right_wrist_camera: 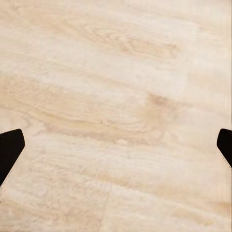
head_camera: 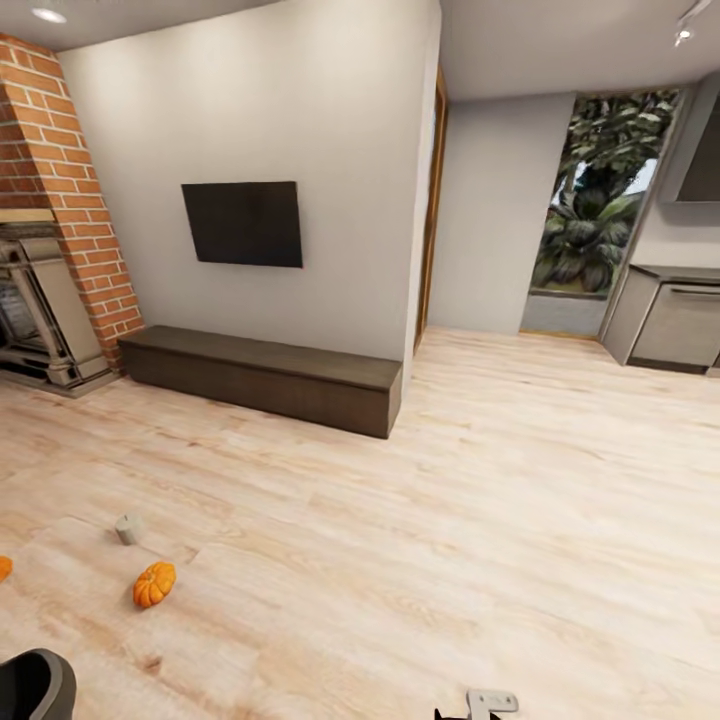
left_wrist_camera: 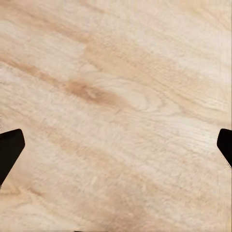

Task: Place each of the two pumpkins and all three candles from the living room inside a cabinet in the living room (use any cabinet), then make sure every cabinet is closed, and position the cauldron so it is next to a table in the living room.

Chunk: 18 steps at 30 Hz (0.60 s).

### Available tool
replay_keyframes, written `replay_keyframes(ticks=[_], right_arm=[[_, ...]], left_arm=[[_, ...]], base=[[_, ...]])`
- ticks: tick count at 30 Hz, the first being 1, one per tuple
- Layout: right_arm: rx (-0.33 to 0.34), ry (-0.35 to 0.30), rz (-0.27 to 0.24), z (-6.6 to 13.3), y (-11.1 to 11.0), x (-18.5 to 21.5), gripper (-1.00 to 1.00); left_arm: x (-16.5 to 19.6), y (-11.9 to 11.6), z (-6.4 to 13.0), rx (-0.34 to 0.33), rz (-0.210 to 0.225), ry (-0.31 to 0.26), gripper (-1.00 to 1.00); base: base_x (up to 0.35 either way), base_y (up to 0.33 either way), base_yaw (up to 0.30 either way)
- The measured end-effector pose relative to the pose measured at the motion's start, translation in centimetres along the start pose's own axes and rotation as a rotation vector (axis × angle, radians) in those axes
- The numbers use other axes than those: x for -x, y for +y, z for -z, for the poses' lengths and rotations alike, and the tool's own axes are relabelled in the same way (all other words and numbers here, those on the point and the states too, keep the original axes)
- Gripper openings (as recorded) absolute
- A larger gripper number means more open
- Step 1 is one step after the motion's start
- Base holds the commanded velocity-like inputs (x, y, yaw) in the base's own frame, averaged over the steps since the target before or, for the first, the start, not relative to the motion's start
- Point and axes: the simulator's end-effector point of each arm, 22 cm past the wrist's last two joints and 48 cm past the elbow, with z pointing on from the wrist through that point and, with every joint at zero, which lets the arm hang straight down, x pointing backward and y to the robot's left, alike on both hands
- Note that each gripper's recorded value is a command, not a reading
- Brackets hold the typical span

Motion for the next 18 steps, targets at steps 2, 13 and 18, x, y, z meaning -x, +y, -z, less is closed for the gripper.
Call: replay_keyframes(ticks=[2, 13, 18], right_arm=[[0.000, 0.000, 0.000, 0.00, -0.01, 0.00, 1.00], [-0.001, 0.002, 0.002, -0.03, 0.01, -0.07, 1.00], [0.000, 0.002, 0.003, -0.02, 0.08, -0.09, 1.00]], left_arm=[[0.00, 0.00, 0.00, 0.000, 0.000, 0.000, 1.00], [0.62, 0.00, -0.02, 0.000, 0.000, -0.028, 1.00], [0.75, 0.00, -0.02, 0.000, -0.001, -0.034, 1.00]], base=[[0.319, -0.076, 0.283], [0.134, -0.018, 0.283], [0.002, 0.000, 0.283]])
